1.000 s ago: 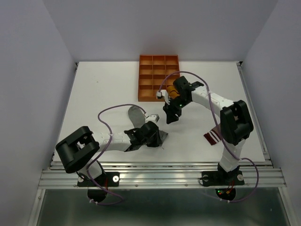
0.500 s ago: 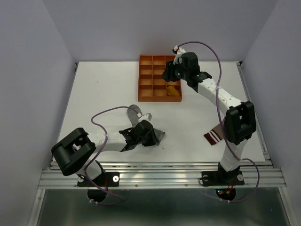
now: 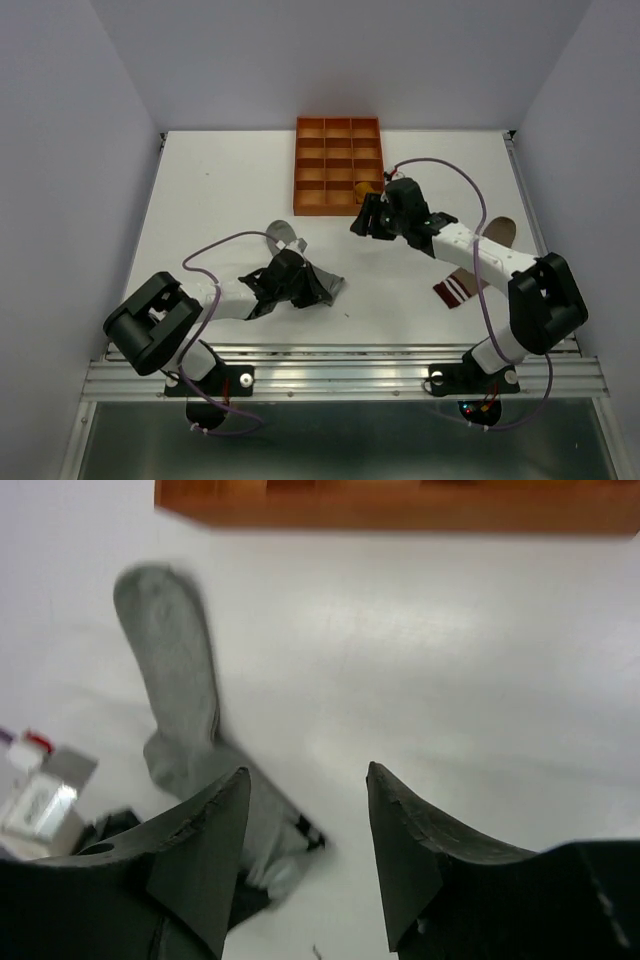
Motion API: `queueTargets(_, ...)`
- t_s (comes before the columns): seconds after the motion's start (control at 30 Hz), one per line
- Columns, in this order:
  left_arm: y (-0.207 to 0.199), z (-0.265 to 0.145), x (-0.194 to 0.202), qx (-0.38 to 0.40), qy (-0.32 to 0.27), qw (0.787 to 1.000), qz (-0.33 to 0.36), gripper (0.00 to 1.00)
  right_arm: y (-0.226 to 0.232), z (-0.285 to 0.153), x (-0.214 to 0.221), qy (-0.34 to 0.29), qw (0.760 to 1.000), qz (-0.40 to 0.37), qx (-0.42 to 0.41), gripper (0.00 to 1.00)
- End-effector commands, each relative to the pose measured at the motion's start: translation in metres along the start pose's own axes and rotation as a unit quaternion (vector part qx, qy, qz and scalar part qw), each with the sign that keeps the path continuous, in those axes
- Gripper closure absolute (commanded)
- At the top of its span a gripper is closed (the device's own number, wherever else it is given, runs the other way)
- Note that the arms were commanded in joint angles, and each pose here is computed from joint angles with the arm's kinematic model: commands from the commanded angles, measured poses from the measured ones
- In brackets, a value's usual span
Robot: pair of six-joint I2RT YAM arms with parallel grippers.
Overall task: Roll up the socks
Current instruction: Roll the sock at the center of the board.
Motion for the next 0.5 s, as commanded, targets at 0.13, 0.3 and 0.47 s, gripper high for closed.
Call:
queueTargets(0.13, 0.014, -0.007, 0.010, 0.000, 0.015, 0.998, -0.068, 1.00, 0.005, -0.011, 0.083, 0.085, 0.996, 0.017, -0.022, 0.48)
queueTargets(0.3, 0.018, -0.009, 0.011, -0.005, 0.015, 0.994, -0.106, 1.00, 0.010, -0.005, 0.115, 0.114, 0.993, 0.020, -0.025, 0.50)
queueTargets(0.47, 0.023, -0.014, 0.012, -0.003, 0.007, 0.993, -0.118, 1.00, 0.009, 0.004, 0.126, 0.118, 0.991, 0.049, -0.033, 0.51)
Point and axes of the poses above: each gripper's point midway between its finger pads, its own z axis out along the fingers, its own y axis along the line the jaws close on, x = y × z, the point moved 5 cm from there along -z, back along the fingers, and after that the axes turned 9 degrees about z, right-handed, at the moved point
